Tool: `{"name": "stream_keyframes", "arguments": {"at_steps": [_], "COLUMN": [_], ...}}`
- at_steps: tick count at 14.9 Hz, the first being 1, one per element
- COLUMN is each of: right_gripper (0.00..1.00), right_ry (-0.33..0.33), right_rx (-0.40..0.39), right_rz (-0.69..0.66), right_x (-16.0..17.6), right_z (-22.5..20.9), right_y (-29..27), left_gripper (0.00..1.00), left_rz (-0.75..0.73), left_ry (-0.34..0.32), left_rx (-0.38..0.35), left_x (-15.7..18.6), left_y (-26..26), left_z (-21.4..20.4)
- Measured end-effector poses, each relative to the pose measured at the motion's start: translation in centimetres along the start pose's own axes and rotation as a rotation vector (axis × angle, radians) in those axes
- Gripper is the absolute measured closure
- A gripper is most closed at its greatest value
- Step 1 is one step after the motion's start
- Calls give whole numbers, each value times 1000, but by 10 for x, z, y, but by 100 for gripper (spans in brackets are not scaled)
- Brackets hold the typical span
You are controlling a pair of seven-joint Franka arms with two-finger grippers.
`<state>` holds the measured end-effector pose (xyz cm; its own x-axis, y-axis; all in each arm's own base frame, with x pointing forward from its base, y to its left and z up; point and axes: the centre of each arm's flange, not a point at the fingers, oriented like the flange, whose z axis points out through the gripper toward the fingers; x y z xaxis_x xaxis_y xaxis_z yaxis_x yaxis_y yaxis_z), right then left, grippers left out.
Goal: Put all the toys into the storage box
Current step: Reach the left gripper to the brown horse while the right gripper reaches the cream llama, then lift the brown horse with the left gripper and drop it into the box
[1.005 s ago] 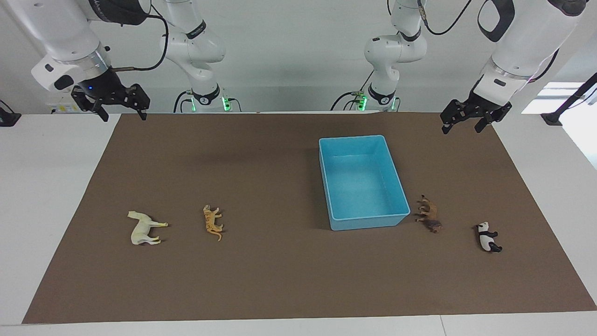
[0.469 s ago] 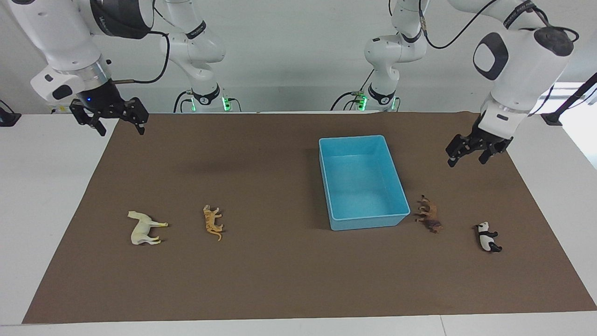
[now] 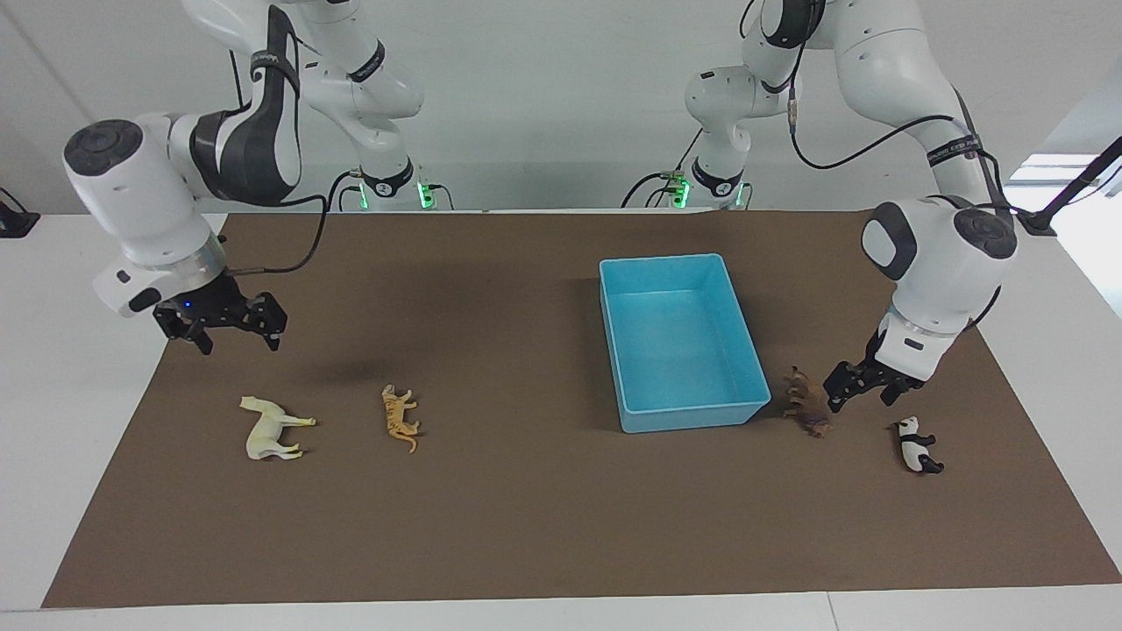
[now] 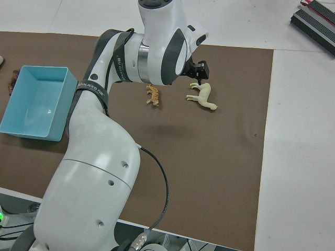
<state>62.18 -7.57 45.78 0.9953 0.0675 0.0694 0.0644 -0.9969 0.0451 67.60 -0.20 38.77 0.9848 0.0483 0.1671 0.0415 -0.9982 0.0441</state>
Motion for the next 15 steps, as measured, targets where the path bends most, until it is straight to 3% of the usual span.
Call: {"name": "stream_keyframes", "arguments": {"at_steps": [4,7,12,13,15], "right_gripper": [0,0,0,0,0], "right_ry": [4,10,8,11,30], "right_rx": [2,1,27,34,34], "right_rz": [-33,-49,-28,-21,-14], "right_x": [11,12,16,19,25], "right_z": [36,39,59,68,88], "right_y": [7,10,11,10,12], "left_gripper": [0,0,4,11,38], "left_rz": [0,1,7,7,7], "left_ry": [-44,-35,-31,-30,-30], "left_rx": [-2,-3,-6,-6,-6], "left_x": [-9,-28,-35,-35,-35], "left_y": [0,0,4,4,4], "left_z": [43,72,81,81,80]}}
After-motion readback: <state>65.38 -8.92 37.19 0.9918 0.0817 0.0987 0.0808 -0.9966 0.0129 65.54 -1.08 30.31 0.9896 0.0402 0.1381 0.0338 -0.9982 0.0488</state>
